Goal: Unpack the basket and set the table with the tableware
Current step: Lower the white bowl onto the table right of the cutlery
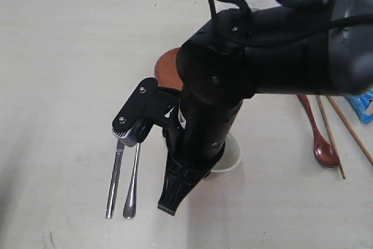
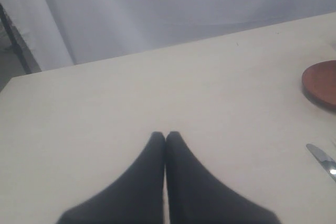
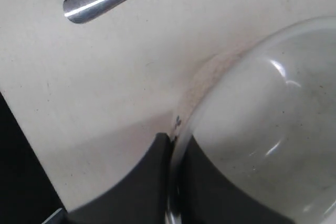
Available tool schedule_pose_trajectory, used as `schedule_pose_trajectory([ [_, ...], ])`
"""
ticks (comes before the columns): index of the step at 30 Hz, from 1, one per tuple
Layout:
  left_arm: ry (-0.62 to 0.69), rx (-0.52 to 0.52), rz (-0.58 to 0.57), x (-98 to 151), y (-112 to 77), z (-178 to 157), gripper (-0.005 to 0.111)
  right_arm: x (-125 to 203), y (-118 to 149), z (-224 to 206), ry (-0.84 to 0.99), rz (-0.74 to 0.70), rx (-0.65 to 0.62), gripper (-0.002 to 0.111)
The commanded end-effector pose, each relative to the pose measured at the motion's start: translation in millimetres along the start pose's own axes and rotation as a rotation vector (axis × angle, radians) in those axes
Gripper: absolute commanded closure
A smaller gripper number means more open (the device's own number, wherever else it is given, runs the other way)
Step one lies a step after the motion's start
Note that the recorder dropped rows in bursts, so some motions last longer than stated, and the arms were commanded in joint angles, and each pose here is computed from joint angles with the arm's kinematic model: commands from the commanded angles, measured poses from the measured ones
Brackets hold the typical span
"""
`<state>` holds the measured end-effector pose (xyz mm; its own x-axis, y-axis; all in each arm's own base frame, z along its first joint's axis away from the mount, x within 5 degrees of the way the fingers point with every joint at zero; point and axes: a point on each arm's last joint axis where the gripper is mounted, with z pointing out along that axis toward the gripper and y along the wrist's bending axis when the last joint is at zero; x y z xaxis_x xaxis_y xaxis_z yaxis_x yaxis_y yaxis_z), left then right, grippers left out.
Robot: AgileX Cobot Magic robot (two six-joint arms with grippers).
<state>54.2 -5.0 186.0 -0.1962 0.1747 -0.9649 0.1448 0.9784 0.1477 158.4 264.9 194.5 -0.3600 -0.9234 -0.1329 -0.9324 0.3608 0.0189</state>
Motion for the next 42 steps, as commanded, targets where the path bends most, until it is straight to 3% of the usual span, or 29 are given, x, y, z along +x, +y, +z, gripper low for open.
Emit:
schedule_pose_trajectory([
  [1,-0.008,-0.002,-0.016,-0.2,-0.1,0.0,0.107,-1.5,-2.8,5.3,-0.049,-0.042,0.036,0.108],
  [5,-0.008,-0.002,-0.016,-0.2,-0.1,0.0,0.107,1.8,-2.3,9.4,-0.037,-0.069,0.043,0.108],
  [11,-0.008,-0.002,-0.016,-0.2,-0.1,0.0,0.107,-0.2,24.9,23.7,0.034,-0.224,0.046,0.108],
  [19,-0.008,-0.002,-0.016,-0.2,-0.1,0.0,0.107,6.0,25.3,26.0,0.118,-0.26,0.036,0.108],
  [21,-0.008,-0.002,-0.016,-0.2,-0.1,0.0,0.107,6.9,25.4,25.9,0.128,-0.262,0.034,0.099],
  [26,-0.008,-0.002,-0.016,-0.2,-0.1,0.0,0.107,7.1,25.4,25.9,0.13,-0.262,0.034,0.065],
  [33,-0.008,-0.002,-0.016,-0.2,-0.1,0.0,0.107,7.8,23.9,15.8,0.11,-0.264,0.058,0.06],
  [38,-0.008,-0.002,-0.016,-0.2,-0.1,0.0,0.107,4.9,20.9,-24.2,-0.008,-0.271,0.128,0.06],
  [42,-0.008,-0.002,-0.016,-0.2,-0.1,0.0,0.107,4.5,-1.8,-69.9,-0.156,-0.196,0.371,0.06],
])
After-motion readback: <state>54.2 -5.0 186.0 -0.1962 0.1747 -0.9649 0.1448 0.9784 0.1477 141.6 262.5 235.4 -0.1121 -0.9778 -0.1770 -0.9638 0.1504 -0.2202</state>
